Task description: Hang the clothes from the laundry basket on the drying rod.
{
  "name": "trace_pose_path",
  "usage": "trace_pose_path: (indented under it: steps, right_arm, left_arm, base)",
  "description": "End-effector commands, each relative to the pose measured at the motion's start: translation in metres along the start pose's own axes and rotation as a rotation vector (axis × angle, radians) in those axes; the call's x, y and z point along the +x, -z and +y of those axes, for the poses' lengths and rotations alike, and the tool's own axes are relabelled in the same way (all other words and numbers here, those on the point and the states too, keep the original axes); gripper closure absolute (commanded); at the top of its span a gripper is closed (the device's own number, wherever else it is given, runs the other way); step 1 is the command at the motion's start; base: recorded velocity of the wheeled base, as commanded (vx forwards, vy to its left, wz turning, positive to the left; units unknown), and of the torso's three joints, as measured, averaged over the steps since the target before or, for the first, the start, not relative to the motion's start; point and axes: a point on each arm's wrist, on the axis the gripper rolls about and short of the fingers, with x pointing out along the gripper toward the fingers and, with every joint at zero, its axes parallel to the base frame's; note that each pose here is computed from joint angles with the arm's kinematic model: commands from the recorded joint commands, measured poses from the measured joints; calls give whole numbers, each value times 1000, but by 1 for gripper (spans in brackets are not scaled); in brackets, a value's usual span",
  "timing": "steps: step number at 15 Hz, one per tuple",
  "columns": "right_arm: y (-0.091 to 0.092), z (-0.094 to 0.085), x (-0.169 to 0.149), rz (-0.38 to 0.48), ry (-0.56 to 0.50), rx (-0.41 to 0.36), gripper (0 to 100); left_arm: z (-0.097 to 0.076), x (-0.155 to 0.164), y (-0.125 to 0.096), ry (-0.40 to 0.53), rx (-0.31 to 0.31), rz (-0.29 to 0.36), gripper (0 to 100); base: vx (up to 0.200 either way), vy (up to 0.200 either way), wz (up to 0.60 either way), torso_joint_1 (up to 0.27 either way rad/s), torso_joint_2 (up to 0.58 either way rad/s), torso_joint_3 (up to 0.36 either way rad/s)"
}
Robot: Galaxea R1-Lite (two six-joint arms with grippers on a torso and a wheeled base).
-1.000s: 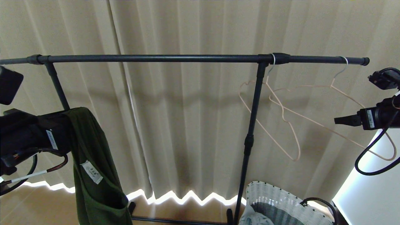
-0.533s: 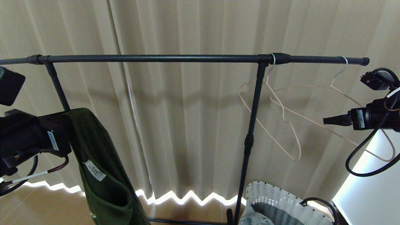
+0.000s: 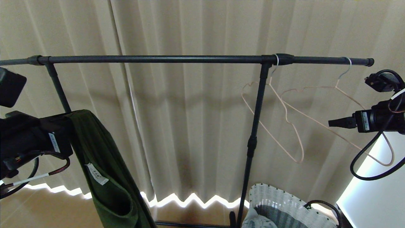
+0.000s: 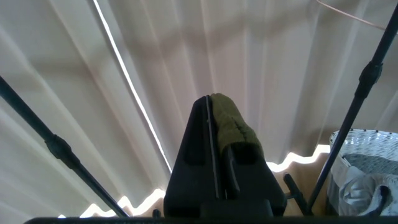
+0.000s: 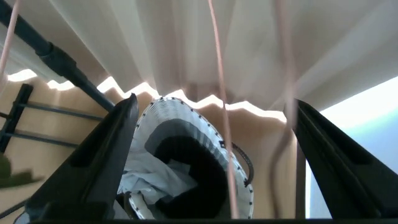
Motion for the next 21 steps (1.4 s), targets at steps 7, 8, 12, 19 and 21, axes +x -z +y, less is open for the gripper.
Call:
trace_pose_path:
  steps: [7,8,12,19,21]
  right_arm:
    - [-3,-2,2,-23,24,-3,100]
    - [-3,-2,2,-22,28,-3,100]
    - [-3,-3,-3,-32,41,-3,100]
    - [-2,2,-34,-196,72,-24,100]
    - [7,5,-46,-228,76,-34,100]
  left_arm:
    - [0,0,0,1,11,1,100]
    - [0,0,0,0,11,0,100]
    - [0,0,1,0,12,4,100]
    - [0,0,7,-7,49,-7,100]
    - [0,0,7,-9,60,-10,100]
  base:
    - [0,0,0,0,0,0]
    - [0,0,0,0,0,0]
    - [0,0,0,0,0,0]
    - [0,0,0,0,0,0]
    - [0,0,0,0,0,0]
